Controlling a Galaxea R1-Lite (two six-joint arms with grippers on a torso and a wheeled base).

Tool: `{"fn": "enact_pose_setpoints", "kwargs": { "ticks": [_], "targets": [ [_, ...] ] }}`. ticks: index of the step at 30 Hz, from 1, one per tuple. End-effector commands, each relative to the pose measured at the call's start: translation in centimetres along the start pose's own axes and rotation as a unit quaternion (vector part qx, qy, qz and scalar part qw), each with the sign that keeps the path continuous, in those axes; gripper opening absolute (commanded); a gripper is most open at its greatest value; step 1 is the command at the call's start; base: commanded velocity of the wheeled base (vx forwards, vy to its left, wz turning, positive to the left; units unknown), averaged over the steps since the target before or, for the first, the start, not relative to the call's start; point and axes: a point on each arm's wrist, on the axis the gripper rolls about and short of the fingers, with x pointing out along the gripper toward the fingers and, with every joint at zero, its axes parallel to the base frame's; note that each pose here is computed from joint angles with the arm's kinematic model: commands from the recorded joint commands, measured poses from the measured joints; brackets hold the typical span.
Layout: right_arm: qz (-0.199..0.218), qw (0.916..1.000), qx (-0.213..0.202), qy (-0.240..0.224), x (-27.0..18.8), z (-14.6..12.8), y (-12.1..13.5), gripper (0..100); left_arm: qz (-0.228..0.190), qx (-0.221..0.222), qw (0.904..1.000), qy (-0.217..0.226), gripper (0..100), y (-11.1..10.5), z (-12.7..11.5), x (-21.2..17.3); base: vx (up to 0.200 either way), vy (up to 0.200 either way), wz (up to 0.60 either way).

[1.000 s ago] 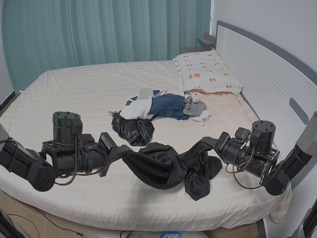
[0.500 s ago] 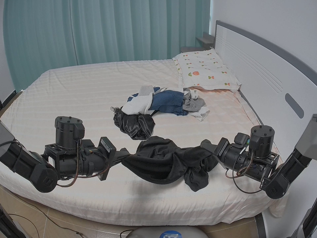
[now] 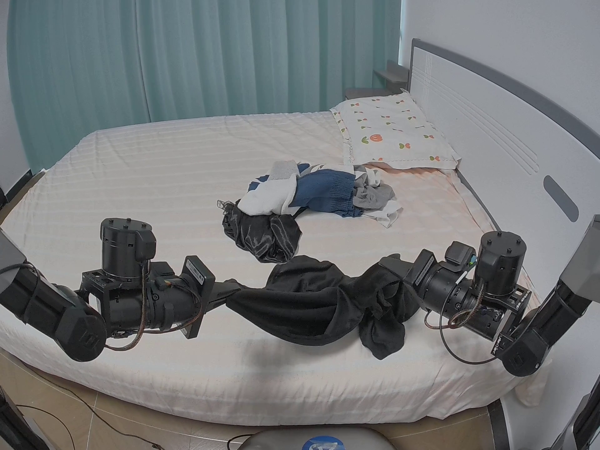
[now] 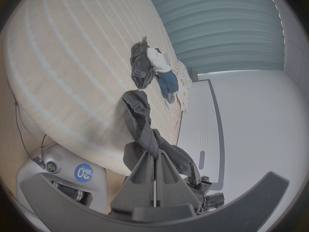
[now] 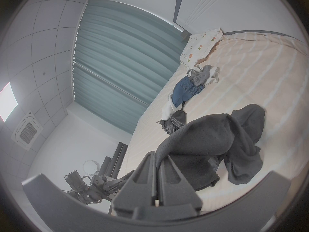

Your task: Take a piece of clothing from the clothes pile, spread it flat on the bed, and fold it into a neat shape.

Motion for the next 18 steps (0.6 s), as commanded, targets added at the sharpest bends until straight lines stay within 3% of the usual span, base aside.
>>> {"fn": "enact_pose_setpoints", "kwargs": {
  "ticks": [1, 18],
  "targets": [
    [0.005, 1.0, -0.002, -0.008, -0.3, 0.3, 0.4, 0, -0.004, -0.005, 1.0, -0.005, 0, -0.2, 0.2, -0.2, 0.0, 0.2, 0.0],
    [0.038, 0.9985, -0.026, -0.028, 0.1, 1.0, 2.4, 0, -0.017, -0.003, 0.9997, -0.016, 0, -0.8, 0.3, -1.3, 0.0, 0.2, 0.0]
  ]
}}
